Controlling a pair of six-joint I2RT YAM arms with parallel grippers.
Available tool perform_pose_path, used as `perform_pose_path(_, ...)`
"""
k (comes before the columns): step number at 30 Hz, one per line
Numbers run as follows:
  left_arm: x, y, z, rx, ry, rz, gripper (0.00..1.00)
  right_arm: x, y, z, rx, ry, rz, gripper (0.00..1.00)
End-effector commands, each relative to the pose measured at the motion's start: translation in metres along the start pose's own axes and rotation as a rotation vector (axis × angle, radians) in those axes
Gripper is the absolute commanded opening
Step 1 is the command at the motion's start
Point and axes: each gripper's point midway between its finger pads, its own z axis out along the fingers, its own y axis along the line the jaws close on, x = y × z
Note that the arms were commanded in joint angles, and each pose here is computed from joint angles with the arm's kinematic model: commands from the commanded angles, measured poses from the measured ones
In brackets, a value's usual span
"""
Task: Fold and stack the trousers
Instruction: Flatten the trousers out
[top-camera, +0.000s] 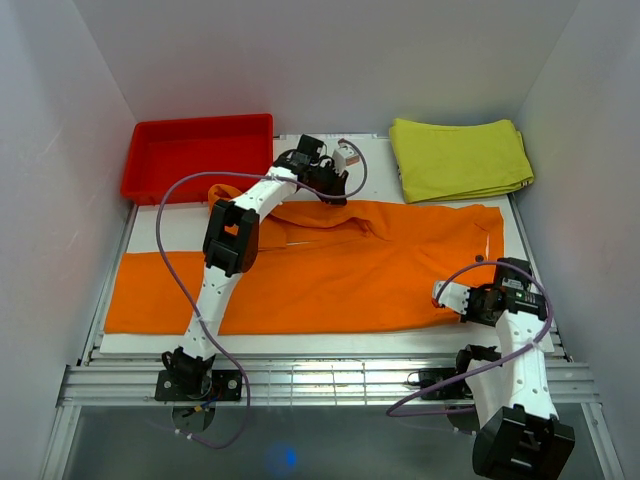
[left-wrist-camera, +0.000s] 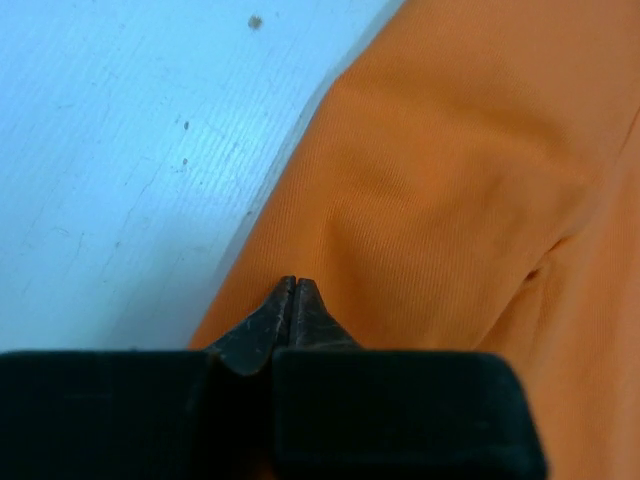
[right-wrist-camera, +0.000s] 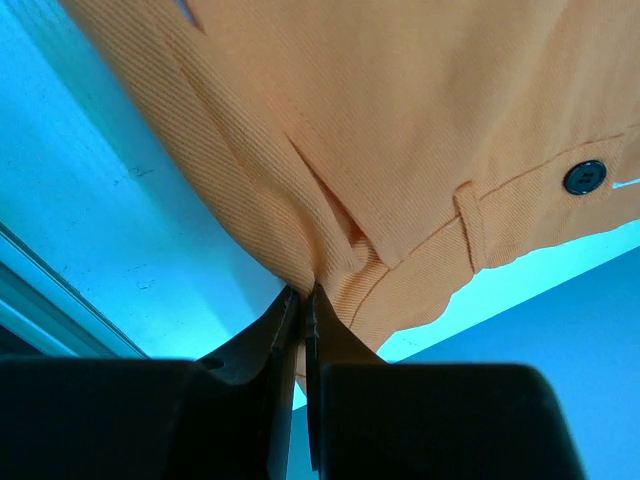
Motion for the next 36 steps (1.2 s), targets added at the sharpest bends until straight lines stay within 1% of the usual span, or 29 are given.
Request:
perform_pose_path(1,-0.007,-0.001,-0.004,-0.016,-0.013,-0.022,0.00,0.007,-0.010,0.003,0.055,0.039,-0.124,0.08)
perform_pose_path(3,-0.021,0.012,-0.014,-0.084,-0.038,-0.006,0.00,0.006,-0.013,0.002,0.069,0.039,-0.145,0.08)
perform_pose_path(5,-0.046,0.031,-0.033,-0.155,-0.105,0.003,0.00,0.007,-0.013,0.003,0.068,0.045,-0.199,0.08)
perform_pose_path(8,-0.078,0.058,-0.065,-0.268,-0.189,0.050,0.00,0.015,-0.005,0.010,0.049,0.077,-0.241,0.08)
perform_pose_path(9,-0.088,0.061,-0.077,-0.292,-0.210,0.073,0.00,0.017,0.002,0.014,0.026,0.078,-0.242,0.08)
perform_pose_path(10,-0.091,0.064,-0.083,-0.302,-0.216,0.088,0.00,0.019,0.005,0.016,0.012,0.083,-0.242,0.08)
perform_pose_path(12,-0.095,0.060,-0.090,-0.290,-0.221,0.142,0.00,0.024,0.014,0.020,-0.022,0.101,-0.245,0.08)
perform_pose_path(13,-0.105,0.052,-0.100,-0.281,-0.242,0.172,0.00,0.026,0.024,0.024,-0.060,0.100,-0.247,0.08)
perform_pose_path(14,-0.094,0.045,-0.098,-0.253,-0.221,0.183,0.00,0.028,0.028,0.025,-0.079,0.107,-0.258,0.08)
perform_pose_path(15,-0.092,0.038,-0.099,-0.230,-0.217,0.193,0.00,0.028,0.033,0.027,-0.107,0.104,-0.261,0.08)
perform_pose_path(16,-0.098,0.025,-0.110,-0.206,-0.226,0.210,0.00,0.029,0.040,0.027,-0.140,0.105,-0.260,0.08)
perform_pose_path(17,-0.084,0.022,-0.108,-0.194,-0.196,0.208,0.06,0.029,0.044,0.028,-0.159,0.103,-0.264,0.08)
perform_pose_path(18,-0.079,0.019,-0.111,-0.192,-0.182,0.214,0.18,0.032,0.045,0.027,-0.171,0.116,-0.262,0.08)
perform_pose_path(19,-0.077,0.014,-0.119,-0.195,-0.165,0.220,0.47,0.036,0.045,0.026,-0.185,0.138,-0.255,0.08)
perform_pose_path(20,-0.063,0.013,-0.117,-0.196,-0.131,0.213,0.59,0.036,0.040,0.024,-0.169,0.139,-0.235,0.21)
perform_pose_path(22,-0.051,0.018,-0.119,-0.217,-0.087,0.229,0.69,0.026,0.022,0.018,-0.130,0.090,-0.180,0.49)
perform_pose_path(23,-0.043,0.022,-0.115,-0.220,-0.066,0.228,0.77,0.010,-0.009,0.000,-0.054,0.022,-0.154,0.73)
perform_pose_path(24,-0.043,0.026,-0.114,-0.228,-0.062,0.230,0.78,0.003,-0.020,-0.006,-0.054,-0.015,-0.069,0.84)
perform_pose_path(25,-0.039,0.030,-0.111,-0.233,-0.043,0.217,0.78,-0.005,-0.034,-0.014,-0.040,-0.053,-0.033,0.94)
perform_pose_path(26,-0.036,0.035,-0.109,-0.238,-0.031,0.208,0.79,-0.017,-0.048,-0.022,-0.026,-0.113,0.005,0.96)
perform_pose_path(27,-0.033,0.042,-0.102,-0.234,-0.023,0.203,0.79,-0.022,-0.073,-0.036,-0.014,-0.134,0.079,0.91)
perform_pose_path(28,-0.027,0.044,-0.097,-0.226,-0.004,0.201,0.79,-0.025,-0.085,-0.041,-0.010,-0.152,0.113,0.90)
perform_pose_path(29,-0.017,0.048,-0.087,-0.212,0.015,0.191,0.79,-0.032,-0.109,-0.056,0.035,-0.183,0.132,0.90)
perform_pose_path(30,-0.018,0.049,-0.085,-0.201,0.014,0.201,0.79,-0.033,-0.117,-0.050,0.008,-0.196,0.201,0.90)
perform_pose_path(33,-0.003,0.045,-0.073,-0.140,0.040,0.206,0.76,-0.033,-0.161,-0.045,0.057,-0.223,0.300,0.90)
perform_pose_path(34,0.001,0.041,-0.071,-0.119,0.047,0.205,0.76,-0.033,-0.169,-0.040,0.054,-0.222,0.380,0.90)
perform_pose_path(35,0.006,0.040,-0.068,-0.104,0.053,0.206,0.76,-0.032,-0.179,-0.035,0.057,-0.218,0.413,0.91)
perform_pose_path(36,0.008,0.037,-0.067,-0.092,0.054,0.209,0.75,-0.031,-0.199,-0.023,0.055,-0.218,0.438,0.92)
